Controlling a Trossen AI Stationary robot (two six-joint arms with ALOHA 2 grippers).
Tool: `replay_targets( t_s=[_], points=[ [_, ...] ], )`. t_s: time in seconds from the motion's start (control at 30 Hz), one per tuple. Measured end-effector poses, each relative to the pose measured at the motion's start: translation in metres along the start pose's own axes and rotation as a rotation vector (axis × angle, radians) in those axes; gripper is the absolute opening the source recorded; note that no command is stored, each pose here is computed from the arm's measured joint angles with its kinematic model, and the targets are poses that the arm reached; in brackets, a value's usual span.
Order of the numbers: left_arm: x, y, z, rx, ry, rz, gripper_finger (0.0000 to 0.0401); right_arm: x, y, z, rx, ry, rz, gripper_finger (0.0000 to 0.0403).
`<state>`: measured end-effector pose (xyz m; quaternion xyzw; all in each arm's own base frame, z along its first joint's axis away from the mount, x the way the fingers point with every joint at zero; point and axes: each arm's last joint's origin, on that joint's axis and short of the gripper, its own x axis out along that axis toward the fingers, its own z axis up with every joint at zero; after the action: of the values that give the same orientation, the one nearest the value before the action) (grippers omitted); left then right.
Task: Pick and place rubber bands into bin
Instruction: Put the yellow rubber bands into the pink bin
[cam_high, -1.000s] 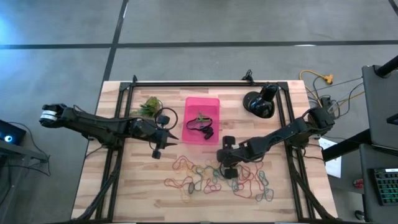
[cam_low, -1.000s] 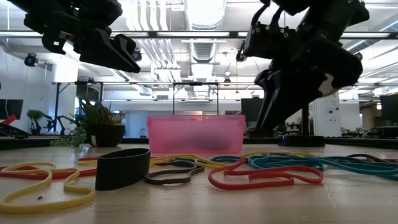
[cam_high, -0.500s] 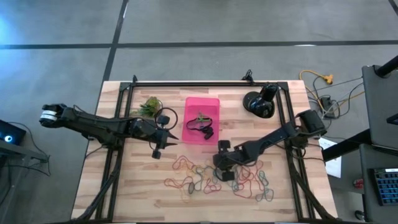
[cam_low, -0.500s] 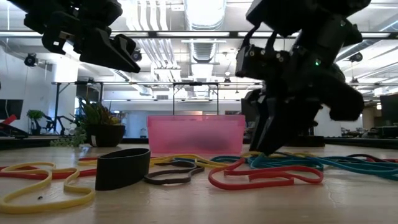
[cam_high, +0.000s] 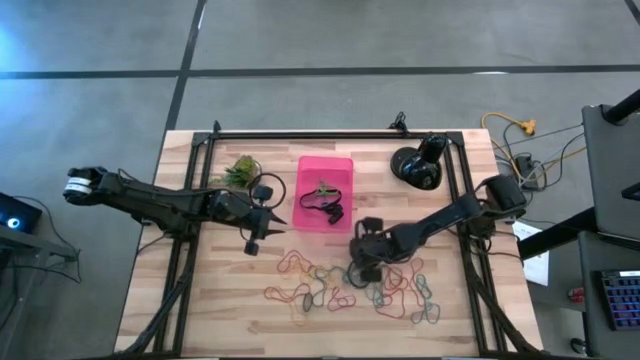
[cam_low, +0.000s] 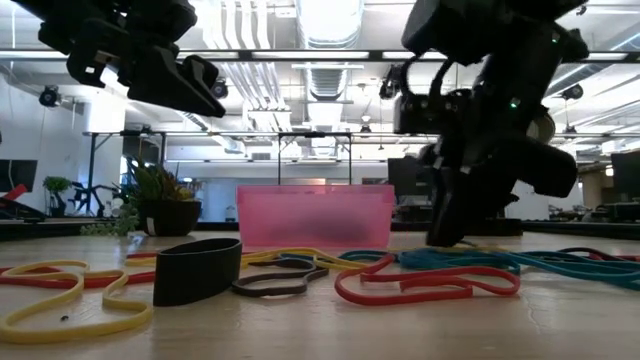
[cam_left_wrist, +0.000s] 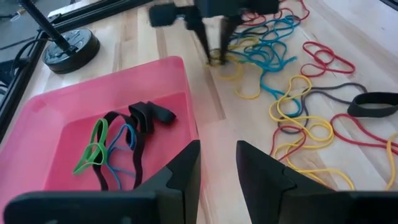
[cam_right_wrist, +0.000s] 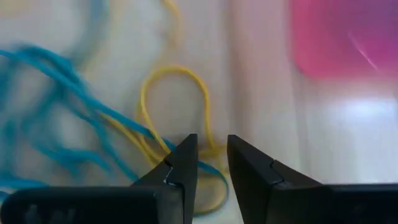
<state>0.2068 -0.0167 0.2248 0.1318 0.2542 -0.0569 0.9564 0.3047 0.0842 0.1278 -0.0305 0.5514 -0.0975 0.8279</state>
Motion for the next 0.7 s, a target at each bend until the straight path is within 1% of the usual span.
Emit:
replay_targets(
  t_s=[0.13, 0.23, 0.53, 0.7],
  points=[
    [0.000, 0.000, 0.000, 0.000, 0.001, 0.000, 0.0086, -0.005, -0.008, -0.009, 0.060, 0.071, -0.099, 0.0071],
    [0.000, 0.000, 0.000, 0.000, 0.001, 0.000, 0.0086, -0.010, -0.011, -0.011, 0.084, 0.070, -0.130, 0.0067],
    [0.000, 0.000, 0.000, 0.000, 0.002, 0.000, 0.0086, -0.037, -0.013, 0.001, 0.099, -0.065, -0.075, 0.0069],
    [0.000, 0.000, 0.000, 0.000, 0.002, 0.000, 0.0086, -0.035, -0.014, 0.001, 0.069, -0.090, -0.069, 0.0069]
  ],
)
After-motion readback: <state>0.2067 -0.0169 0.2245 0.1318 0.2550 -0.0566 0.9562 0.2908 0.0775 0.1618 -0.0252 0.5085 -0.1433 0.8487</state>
